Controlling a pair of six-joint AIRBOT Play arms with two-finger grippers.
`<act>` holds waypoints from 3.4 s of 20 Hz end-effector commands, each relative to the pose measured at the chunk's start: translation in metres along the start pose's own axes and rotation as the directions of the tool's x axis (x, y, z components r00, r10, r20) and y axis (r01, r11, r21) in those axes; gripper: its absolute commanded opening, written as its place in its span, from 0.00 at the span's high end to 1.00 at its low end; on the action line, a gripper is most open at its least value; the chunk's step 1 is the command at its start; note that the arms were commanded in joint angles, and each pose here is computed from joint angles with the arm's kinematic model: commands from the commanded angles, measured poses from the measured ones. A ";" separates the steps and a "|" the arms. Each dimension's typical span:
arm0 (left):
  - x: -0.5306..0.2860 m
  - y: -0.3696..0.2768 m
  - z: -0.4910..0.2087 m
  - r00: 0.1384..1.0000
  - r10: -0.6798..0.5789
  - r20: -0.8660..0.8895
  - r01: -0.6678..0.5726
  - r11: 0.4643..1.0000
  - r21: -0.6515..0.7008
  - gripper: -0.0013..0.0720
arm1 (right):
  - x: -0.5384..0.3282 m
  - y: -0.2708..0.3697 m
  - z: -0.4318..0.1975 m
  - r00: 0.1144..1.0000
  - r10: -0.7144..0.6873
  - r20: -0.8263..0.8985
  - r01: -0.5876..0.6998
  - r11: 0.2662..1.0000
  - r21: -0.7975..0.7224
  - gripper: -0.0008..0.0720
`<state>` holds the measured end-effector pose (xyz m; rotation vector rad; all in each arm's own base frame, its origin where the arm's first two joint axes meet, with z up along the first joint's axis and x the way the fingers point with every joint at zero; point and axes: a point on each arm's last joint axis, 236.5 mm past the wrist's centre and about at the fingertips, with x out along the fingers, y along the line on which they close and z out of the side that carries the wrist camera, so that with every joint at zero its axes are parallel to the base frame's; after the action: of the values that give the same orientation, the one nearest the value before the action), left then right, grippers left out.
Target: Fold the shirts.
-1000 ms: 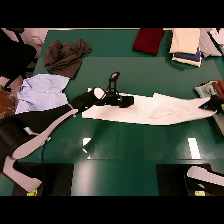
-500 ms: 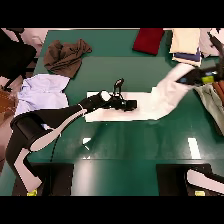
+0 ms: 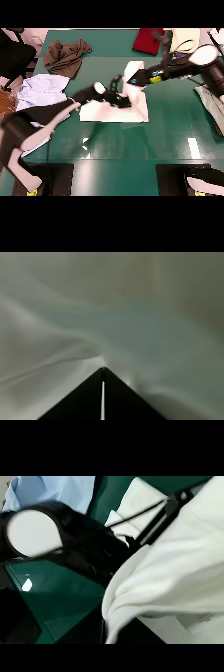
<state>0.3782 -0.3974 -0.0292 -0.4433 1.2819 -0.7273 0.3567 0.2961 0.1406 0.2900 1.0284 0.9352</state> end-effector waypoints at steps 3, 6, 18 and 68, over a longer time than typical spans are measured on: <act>-0.280 0.150 -0.015 0.626 0.779 -0.028 -0.774 0.625 0.097 0.95 | 0.075 0.033 -0.013 0.994 0.098 -0.040 -0.097 0.995 0.019 0.96; -0.385 0.140 -0.021 0.584 0.801 0.130 -0.806 0.592 -0.031 0.95 | 0.106 0.054 -0.011 0.982 0.187 -0.009 -0.186 0.981 0.051 0.96; -0.430 0.103 -0.026 0.605 0.732 0.313 -0.746 0.659 -0.098 0.95 | 0.143 0.042 0.003 0.836 0.519 0.179 -0.549 0.783 0.294 0.18; -0.404 0.062 -0.001 0.716 0.560 0.417 -0.602 0.798 -0.037 0.95 | -0.471 -0.337 -0.221 0.751 -0.656 -0.071 0.189 0.111 0.976 0.41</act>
<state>0.3481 -0.0680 0.2123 -0.0686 0.8911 -0.1326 0.2948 -0.3043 0.1217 1.0599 1.0216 -0.4447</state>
